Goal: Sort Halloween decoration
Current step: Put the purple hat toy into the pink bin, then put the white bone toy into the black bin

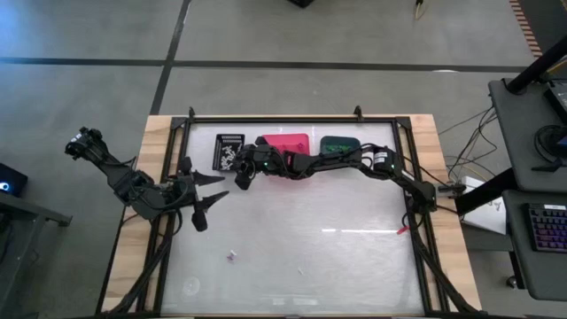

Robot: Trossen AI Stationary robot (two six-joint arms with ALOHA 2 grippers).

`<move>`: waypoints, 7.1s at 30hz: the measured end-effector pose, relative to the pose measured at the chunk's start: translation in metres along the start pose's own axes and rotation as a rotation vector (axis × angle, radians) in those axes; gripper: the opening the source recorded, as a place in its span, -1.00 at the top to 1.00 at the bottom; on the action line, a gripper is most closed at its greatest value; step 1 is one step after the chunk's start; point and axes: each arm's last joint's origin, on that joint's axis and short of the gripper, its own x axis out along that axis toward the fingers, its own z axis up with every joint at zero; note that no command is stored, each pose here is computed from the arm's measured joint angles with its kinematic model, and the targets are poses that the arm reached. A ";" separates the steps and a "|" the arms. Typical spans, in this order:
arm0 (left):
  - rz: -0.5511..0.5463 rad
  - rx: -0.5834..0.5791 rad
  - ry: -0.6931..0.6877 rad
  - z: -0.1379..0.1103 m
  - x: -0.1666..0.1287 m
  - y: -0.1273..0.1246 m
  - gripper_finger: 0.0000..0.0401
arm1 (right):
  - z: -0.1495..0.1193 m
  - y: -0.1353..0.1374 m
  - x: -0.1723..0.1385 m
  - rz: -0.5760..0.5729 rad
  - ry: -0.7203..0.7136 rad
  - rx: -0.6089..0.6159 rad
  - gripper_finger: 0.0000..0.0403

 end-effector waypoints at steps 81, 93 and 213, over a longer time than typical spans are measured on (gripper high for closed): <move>-0.341 0.192 0.967 -0.172 0.044 -0.132 0.27 | -0.006 0.134 -0.268 0.312 0.518 -0.187 0.62; -0.318 0.222 0.993 -0.183 0.047 -0.134 0.48 | -0.006 0.134 -0.268 0.313 0.518 -0.187 0.62; 0.031 0.172 0.576 -0.043 0.205 0.108 0.47 | -0.019 0.135 -0.270 0.315 0.551 -0.229 0.62</move>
